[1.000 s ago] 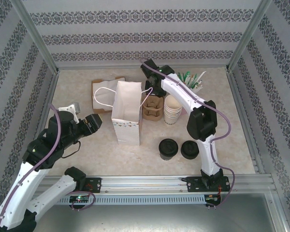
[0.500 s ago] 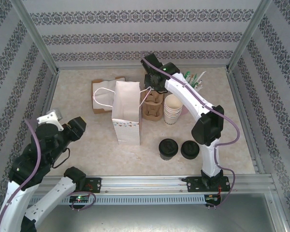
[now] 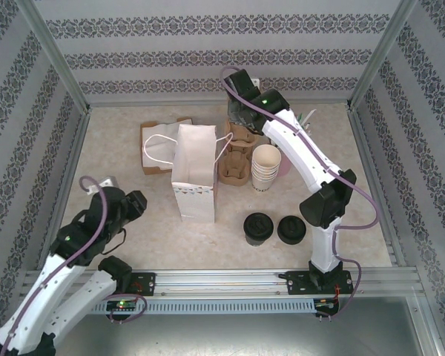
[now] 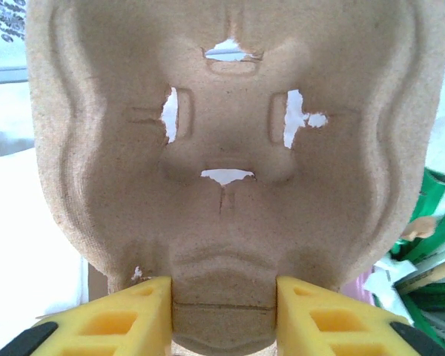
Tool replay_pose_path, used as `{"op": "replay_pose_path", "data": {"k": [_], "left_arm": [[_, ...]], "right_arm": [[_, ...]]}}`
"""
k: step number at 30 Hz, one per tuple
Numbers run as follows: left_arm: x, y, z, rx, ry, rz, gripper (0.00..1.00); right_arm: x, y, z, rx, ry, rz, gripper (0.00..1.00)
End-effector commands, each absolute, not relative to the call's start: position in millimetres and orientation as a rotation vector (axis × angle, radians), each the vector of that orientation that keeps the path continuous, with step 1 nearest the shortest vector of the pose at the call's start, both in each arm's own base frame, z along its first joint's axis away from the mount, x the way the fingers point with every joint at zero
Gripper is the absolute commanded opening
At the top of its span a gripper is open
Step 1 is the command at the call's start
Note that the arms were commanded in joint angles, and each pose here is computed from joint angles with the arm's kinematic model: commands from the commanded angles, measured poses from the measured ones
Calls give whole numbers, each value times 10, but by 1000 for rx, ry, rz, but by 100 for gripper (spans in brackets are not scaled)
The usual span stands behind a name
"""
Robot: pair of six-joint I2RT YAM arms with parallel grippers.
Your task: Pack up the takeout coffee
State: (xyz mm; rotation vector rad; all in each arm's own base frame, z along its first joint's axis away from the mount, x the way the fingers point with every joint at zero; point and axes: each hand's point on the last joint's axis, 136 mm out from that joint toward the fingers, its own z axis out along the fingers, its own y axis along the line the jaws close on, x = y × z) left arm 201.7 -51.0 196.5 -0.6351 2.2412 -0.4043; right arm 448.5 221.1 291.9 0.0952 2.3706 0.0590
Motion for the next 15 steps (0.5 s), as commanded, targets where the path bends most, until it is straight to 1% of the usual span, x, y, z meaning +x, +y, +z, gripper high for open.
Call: {"op": "replay_pose_path", "data": {"k": [1, 8, 15], "left_arm": [[2213, -699, 1913, -671, 2207, -532, 52], [2450, -1057, 1459, -684, 2231, -718, 52], [2603, -1253, 1197, -663, 2258, -788, 52]], "right_arm": [[4400, 2015, 3457, 88, 2248, 33, 38], [4208, 1901, 3834, 68, 2179, 63, 37], [3883, 1985, 4123, -9, 2137, 138, 37]]}}
